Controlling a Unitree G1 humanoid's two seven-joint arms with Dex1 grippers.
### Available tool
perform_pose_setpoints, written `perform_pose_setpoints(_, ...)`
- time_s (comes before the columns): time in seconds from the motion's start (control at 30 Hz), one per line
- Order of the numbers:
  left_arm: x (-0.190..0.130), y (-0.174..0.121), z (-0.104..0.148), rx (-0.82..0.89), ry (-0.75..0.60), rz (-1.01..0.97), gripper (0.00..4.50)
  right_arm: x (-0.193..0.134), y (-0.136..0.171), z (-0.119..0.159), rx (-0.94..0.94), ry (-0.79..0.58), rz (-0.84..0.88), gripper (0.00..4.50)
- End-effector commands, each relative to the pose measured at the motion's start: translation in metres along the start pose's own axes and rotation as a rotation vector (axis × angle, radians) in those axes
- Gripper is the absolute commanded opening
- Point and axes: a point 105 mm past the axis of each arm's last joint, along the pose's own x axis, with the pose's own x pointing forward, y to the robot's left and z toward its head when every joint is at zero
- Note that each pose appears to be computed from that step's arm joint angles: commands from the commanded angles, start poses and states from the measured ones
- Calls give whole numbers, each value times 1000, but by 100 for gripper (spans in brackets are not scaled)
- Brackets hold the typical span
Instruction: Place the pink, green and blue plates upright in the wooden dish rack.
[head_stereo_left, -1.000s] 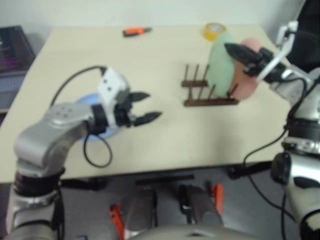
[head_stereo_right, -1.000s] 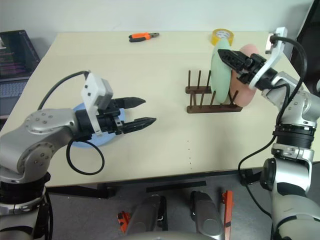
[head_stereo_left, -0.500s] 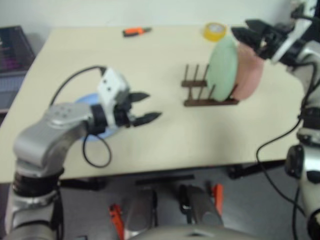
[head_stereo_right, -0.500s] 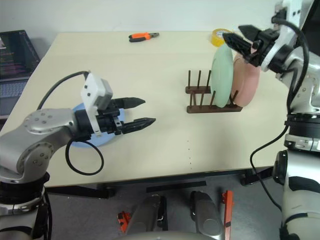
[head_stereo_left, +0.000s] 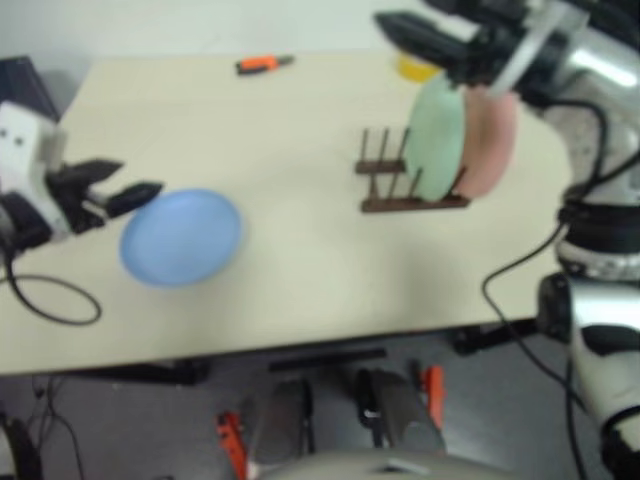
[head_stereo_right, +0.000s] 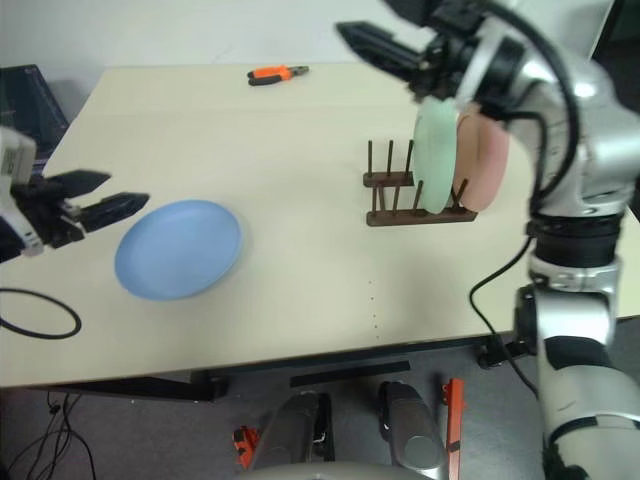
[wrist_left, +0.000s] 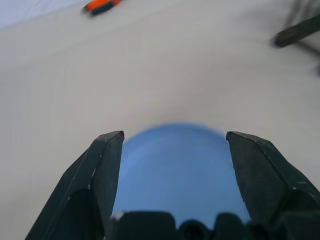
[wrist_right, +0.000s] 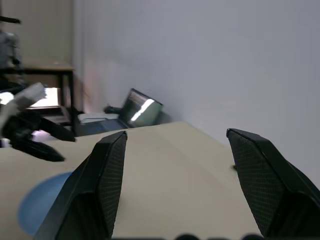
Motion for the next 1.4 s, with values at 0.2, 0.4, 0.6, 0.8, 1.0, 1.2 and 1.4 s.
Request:
perform_pose_setpoints(0.2,-8,35,-53,-152,86,144,363,14,20,-16,17,23,34,343)
perform_pose_setpoints(0.4,15,16,-92,-242,176,103,363,14,24,-22,22,47,36,343)
perform_pose_setpoints(0.6,36,-8,-105,-289,199,59,363,14,27,-28,18,73,38,343)
perform_pose_setpoints(0.8,44,-11,-108,-321,208,105,324,14,29,-34,10,103,37,348)
perform_pose_setpoints(1.0,42,-7,-87,-295,151,128,125,13,31,-45,12,146,41,348)
perform_pose_setpoints(1.2,45,-7,-30,-284,-12,118,3,9,35,-83,-138,319,76,348)
perform_pose_setpoints(1.4,59,-26,47,-149,-157,113,3,21,53,-115,-318,410,194,348)
